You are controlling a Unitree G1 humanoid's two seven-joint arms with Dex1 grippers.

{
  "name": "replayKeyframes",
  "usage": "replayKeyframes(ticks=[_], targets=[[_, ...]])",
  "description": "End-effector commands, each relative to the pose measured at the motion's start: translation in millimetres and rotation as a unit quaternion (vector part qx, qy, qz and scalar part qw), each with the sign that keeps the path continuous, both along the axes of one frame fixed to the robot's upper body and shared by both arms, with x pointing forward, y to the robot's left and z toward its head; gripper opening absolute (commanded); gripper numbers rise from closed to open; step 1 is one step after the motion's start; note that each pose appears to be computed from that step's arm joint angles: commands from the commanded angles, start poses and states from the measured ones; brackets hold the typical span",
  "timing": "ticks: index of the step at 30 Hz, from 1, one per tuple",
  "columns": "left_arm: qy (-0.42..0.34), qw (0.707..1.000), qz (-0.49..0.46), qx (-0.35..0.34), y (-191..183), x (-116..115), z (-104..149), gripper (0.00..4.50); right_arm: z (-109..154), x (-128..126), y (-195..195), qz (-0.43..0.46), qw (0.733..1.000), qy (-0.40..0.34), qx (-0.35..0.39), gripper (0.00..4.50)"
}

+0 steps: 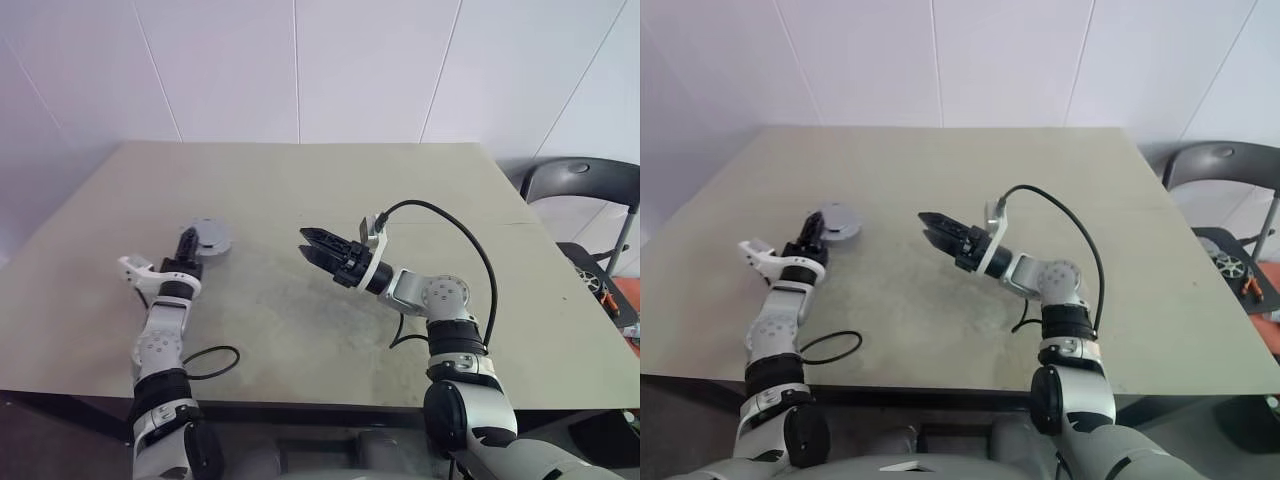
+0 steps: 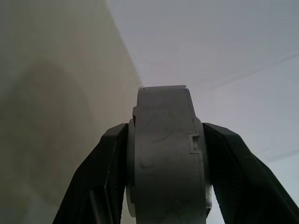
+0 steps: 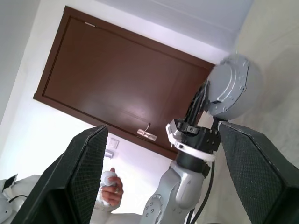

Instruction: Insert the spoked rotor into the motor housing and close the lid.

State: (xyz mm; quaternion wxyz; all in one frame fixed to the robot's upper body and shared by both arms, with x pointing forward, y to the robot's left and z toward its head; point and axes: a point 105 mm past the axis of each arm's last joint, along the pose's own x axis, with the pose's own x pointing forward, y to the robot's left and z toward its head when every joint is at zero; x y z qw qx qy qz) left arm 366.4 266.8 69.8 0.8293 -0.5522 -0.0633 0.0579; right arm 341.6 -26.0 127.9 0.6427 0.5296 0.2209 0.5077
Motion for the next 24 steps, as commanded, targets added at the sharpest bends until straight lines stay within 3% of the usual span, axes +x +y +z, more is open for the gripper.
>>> replayKeyframes(ticks=[1,11,24], targets=[[-0.038,0.998,0.041,0.013,18.9,4.1,23.7,2.15,24.6,-4.2,1.4,0.014,0.998,-0.051,0.024,3.93],[-0.089,0.996,-0.003,0.019,9.6,5.7,39.9,2.15,27.4,-6.7,1.9,0.022,0.998,-0.058,0.030,3.93],[0.004,0.996,0.002,0.093,9.7,18.1,11.1,2.15,22.1,-2.3,1.0,0.009,0.999,-0.049,0.017,3.93]])
